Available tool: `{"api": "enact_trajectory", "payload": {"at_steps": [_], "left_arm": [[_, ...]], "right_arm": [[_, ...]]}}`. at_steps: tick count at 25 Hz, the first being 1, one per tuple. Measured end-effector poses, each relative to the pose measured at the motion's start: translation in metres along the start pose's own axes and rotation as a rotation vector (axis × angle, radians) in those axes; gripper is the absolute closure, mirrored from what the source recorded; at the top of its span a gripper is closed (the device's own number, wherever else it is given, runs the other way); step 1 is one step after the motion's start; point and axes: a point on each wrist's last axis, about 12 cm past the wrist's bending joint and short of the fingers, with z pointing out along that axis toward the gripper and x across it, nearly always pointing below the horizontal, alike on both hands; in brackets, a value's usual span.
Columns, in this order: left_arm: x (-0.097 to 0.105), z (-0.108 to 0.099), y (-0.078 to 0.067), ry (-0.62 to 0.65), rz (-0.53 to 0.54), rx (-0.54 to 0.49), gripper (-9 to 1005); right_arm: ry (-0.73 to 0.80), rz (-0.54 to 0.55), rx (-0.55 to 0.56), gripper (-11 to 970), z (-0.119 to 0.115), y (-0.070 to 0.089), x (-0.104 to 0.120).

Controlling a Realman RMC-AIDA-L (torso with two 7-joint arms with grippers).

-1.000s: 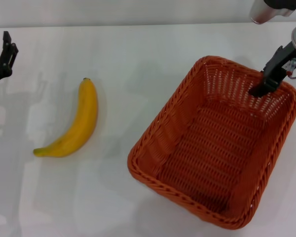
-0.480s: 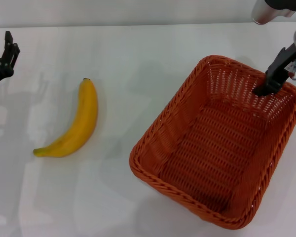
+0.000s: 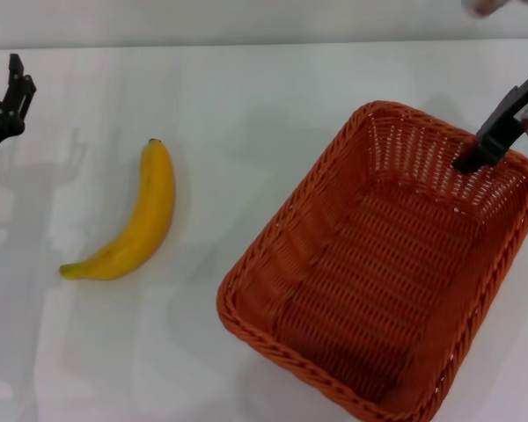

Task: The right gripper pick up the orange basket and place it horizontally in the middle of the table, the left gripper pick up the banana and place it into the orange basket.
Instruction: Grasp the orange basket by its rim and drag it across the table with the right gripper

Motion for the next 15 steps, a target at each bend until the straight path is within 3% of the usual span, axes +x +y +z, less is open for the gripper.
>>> {"api": "enact_trajectory", "payload": {"at_steps": [7, 15], "left_arm": [[0.000, 0.001, -0.001, -0.002, -0.002, 0.001, 149], [-0.002, 0.004, -0.004, -0.008, -0.003, 0.012, 150]], "right_arm": [[-0.045, 0.081, -0.125, 746, -0.015, -0.001, 0.006], [-0.142, 0.220, -0.264, 787, -0.023, -0.014, 0.022]]}}
